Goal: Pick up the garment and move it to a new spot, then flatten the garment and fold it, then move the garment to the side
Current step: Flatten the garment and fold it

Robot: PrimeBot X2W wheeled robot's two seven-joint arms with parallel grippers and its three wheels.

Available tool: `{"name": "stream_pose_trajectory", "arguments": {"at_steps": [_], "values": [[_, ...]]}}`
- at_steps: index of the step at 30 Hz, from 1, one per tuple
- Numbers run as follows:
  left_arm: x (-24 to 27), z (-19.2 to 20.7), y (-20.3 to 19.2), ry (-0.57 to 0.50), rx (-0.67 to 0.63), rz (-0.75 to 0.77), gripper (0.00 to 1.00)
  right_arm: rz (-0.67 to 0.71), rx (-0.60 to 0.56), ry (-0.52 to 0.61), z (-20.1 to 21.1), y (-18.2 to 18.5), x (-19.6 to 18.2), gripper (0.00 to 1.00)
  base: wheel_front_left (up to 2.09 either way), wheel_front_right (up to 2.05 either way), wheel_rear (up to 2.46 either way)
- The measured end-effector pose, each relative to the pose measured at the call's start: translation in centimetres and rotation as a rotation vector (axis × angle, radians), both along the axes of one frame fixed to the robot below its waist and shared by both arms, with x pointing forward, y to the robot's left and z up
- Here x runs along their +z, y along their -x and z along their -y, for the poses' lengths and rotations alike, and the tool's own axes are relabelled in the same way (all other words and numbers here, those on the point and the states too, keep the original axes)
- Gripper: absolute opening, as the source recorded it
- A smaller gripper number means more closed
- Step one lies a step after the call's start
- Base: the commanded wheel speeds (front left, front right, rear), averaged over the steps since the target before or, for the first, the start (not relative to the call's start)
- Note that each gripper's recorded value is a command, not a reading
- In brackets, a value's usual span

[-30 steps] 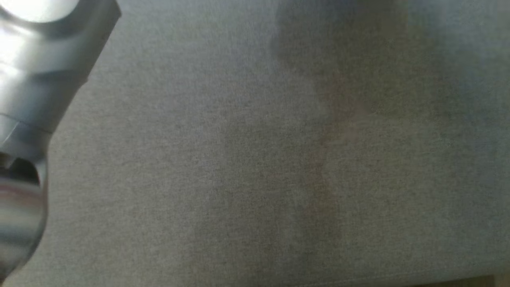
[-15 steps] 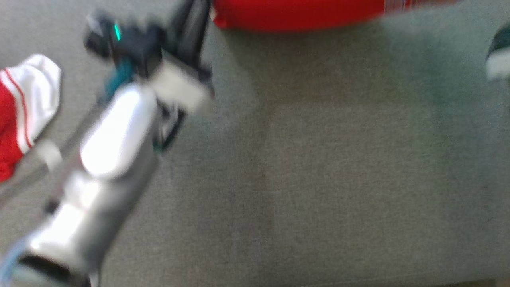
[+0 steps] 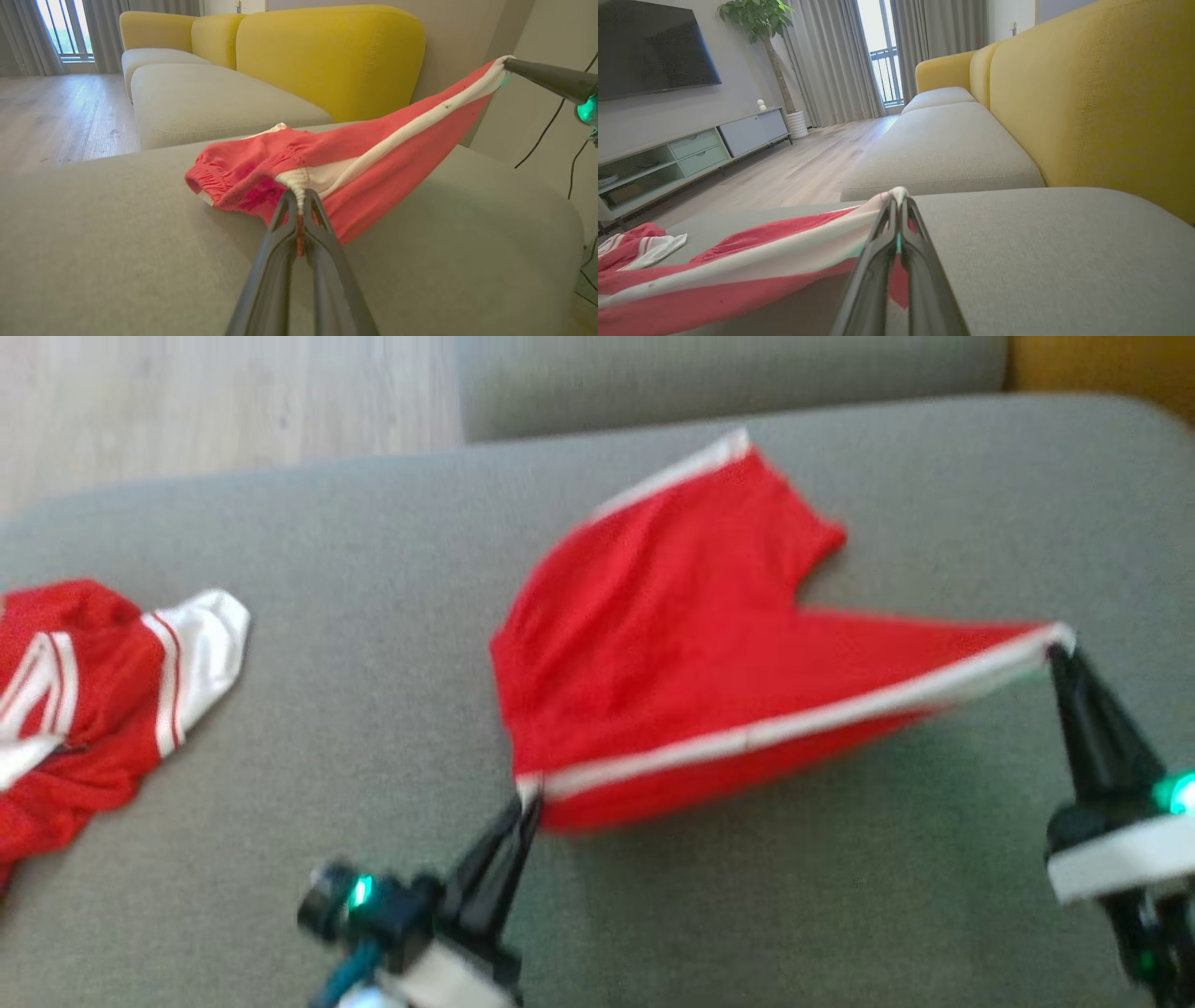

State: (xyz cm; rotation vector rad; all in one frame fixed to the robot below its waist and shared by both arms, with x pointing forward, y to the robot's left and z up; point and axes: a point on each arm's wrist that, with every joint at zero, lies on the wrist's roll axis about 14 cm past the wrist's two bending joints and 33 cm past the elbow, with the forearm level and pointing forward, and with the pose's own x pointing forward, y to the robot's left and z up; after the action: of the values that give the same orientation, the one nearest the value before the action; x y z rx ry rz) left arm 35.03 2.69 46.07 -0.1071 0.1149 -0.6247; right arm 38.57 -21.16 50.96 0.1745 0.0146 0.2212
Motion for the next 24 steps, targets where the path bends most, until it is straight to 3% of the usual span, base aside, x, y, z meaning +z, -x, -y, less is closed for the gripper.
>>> {"name": "stream_pose_trajectory", "arguments": {"at_steps": [6, 11, 16, 24], "values": [[-0.8, -0.8, 4.5, 0.009, 0.02, -0.043, 0.0, -0.032, 0.012, -0.015, -0.4, 4.2, 0.6, 0.0, 0.0, 0.0, 0.0], [-0.4, -1.3, 5.6, 0.06, 0.054, -0.091, 0.0, -0.053, -0.002, -0.021, -0.6, 5.0, 0.7, 0.0, 0.0, 0.0, 0.0], [0.2, -0.5, 4.5, 0.177, 0.069, -0.172, 0.0, -0.06, 0.008, 0.029, -0.6, 3.0, 0.7, 0.0, 0.0, 0.0, 0.0], [1.3, 1.0, -0.6, 0.347, 0.073, -0.309, 0.0, -0.064, 0.083, 0.1, -2.0, -4.5, 0.4, 0.0, 0.0, 0.0, 0.0]]}}
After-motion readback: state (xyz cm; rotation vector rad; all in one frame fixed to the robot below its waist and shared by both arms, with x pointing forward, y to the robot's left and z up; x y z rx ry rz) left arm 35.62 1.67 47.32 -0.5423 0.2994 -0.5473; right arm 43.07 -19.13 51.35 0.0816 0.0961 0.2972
